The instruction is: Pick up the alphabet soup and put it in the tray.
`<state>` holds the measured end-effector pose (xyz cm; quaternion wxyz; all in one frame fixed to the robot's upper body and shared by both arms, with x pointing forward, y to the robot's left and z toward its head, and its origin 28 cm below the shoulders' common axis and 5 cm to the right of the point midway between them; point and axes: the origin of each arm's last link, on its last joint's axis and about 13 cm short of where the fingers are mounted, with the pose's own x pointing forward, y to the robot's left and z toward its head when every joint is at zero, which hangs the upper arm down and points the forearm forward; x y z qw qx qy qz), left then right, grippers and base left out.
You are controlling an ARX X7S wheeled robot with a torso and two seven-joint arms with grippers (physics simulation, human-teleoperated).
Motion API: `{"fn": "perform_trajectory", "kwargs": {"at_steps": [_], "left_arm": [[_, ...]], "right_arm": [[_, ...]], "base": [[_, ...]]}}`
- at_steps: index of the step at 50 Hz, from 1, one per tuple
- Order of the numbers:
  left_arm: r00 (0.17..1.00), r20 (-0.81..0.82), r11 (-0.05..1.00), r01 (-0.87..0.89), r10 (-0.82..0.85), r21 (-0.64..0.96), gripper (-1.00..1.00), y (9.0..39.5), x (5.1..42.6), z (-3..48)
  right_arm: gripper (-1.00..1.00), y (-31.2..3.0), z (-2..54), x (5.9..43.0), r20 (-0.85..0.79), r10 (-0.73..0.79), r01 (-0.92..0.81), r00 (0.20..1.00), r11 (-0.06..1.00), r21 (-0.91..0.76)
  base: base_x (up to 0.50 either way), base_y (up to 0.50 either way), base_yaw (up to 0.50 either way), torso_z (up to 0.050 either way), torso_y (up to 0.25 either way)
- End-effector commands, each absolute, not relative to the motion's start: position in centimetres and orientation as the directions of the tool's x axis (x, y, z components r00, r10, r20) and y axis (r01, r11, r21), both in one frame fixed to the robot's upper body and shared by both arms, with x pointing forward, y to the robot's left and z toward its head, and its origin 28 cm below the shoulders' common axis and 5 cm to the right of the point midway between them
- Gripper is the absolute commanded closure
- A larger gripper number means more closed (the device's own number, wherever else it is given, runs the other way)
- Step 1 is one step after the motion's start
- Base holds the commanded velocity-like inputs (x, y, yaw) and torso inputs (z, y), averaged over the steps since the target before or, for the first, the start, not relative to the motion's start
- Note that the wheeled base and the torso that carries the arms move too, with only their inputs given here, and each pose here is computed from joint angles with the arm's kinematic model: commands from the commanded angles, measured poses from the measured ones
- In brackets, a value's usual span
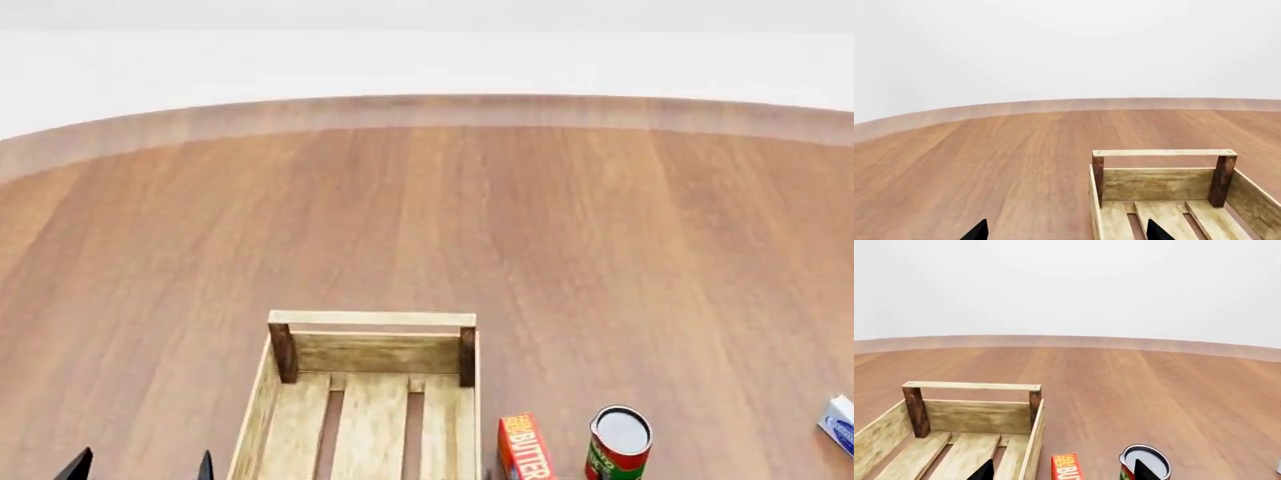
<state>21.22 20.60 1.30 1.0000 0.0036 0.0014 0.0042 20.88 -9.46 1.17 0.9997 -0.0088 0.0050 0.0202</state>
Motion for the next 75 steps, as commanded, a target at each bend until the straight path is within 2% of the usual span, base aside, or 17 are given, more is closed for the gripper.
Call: {"fn": "perform_trajectory", "kwargs": {"at_steps": [1,9,10,13,14,15,16,19,21,49,54,56,60,64,75], "left_arm": [[1.0,-0.003,1.0,-0.009,0.009,0.005,-1.0,20.6,21.1,1.3],[1.0,-0.005,1.0,-0.008,0.008,-0.003,-1.0,20.6,21.1,1.4],[1.0,-0.004,1.0,-0.008,0.008,-0.006,-1.0,20.6,21.0,1.4],[1.0,-0.007,1.0,-0.008,0.008,-0.006,-1.0,20.7,21.0,1.4],[1.0,-0.008,1.0,-0.01,0.01,-0.004,-1.0,20.6,21.0,1.3],[1.0,-0.004,1.0,-0.012,0.012,-0.006,-1.0,20.7,20.9,1.5],[1.0,-0.003,1.0,-0.013,0.013,-0.007,-1.0,20.7,21.0,1.5],[1.0,-0.003,1.0,-0.015,0.015,-0.007,-1.0,20.7,21.0,1.5],[1.0,-0.002,1.0,-0.015,0.015,-0.007,-1.0,20.7,21.0,1.5],[1.0,-0.004,1.0,-0.018,0.017,-0.008,-1.0,20.7,21.0,1.5],[1.0,-0.003,1.0,-0.019,0.019,-0.007,-1.0,20.8,21.0,1.5],[1.0,-0.004,1.0,-0.02,0.02,-0.007,-1.0,20.8,21.0,1.5],[1.0,-0.003,1.0,-0.021,0.021,-0.007,-1.0,20.8,21.0,1.5],[1.0,-0.003,1.0,-0.022,0.022,-0.007,-1.0,20.8,21.0,1.5],[1.0,-0.001,1.0,-0.02,0.02,-0.006,-1.0,20.8,21.0,1.5]], "right_arm": [[-1.0,-9.5,2.2,20.8,-0.067,-0.026,0.026,0.997,1.0,-0.008],[-1.0,-10.7,4.6,20.1,-0.163,-0.182,0.181,0.97,0.983,-0.023],[-1.0,-11.7,5.6,19.6,-0.196,-0.307,0.294,0.931,0.951,-0.091],[-1.0,-12.2,6.2,18.8,-0.208,-0.368,0.364,0.906,0.929,-0.059],[-1.0,-13.3,6.7,17.7,-0.193,-0.525,0.532,0.829,0.847,-0.018],[-1.0,-15.0,7.8,17.0,-0.194,-0.728,0.741,0.657,0.671,-0.008],[-1.0,-15.1,7.9,17.0,-0.204,-0.742,0.759,0.638,0.65,0.008],[-1.0,-15.3,8.0,16.8,-0.2,-0.757,0.774,0.622,0.633,0.013],[-1.0,-15.1,7.9,16.9,-0.183,-0.739,0.749,0.649,0.662,-0.017],[-1.0,-15.8,7.5,16.7,-0.222,-0.804,0.825,0.551,0.565,0.003],[-1.0,-15.8,7.3,16.6,-0.263,-0.798,0.831,0.542,0.556,0.026],[-1.0,-15.9,7.3,16.4,-0.294,-0.811,0.855,0.506,0.516,0.048],[-1.0,-15.8,7.2,16.1,-0.327,-0.812,0.866,0.484,0.497,0.046],[-1.0,-15.4,7.3,15.9,-0.387,-0.776,0.855,0.497,0.513,0.07],[-1.0,-14.8,7.9,15.5,-0.411,-0.772,0.865,0.486,0.492,0.099]], "base": [[0.0,0.0,0.0,0.0,0.0],[0.0,0.0,0.0,0.0,0.0],[0.0,0.0,0.0,0.0,0.0],[0.0,0.0,0.0,0.0,0.0],[0.0,0.0,0.0,0.0,0.0],[0.0,0.0,0.0,0.0,0.0],[0.0,0.0,0.0,0.0,0.0],[0.0,0.0,0.0,0.0,0.0],[0.0,0.0,0.0,0.0,0.0],[0.0,0.0,0.0,0.0,0.0],[0.0,0.0,0.0,0.0,0.0],[0.0,0.0,0.0,0.0,0.0],[0.0,0.0,0.0,0.0,0.0],[0.0,0.0,0.0,0.0,0.0],[0.0,0.0,0.0,0.0,0.0]]}}
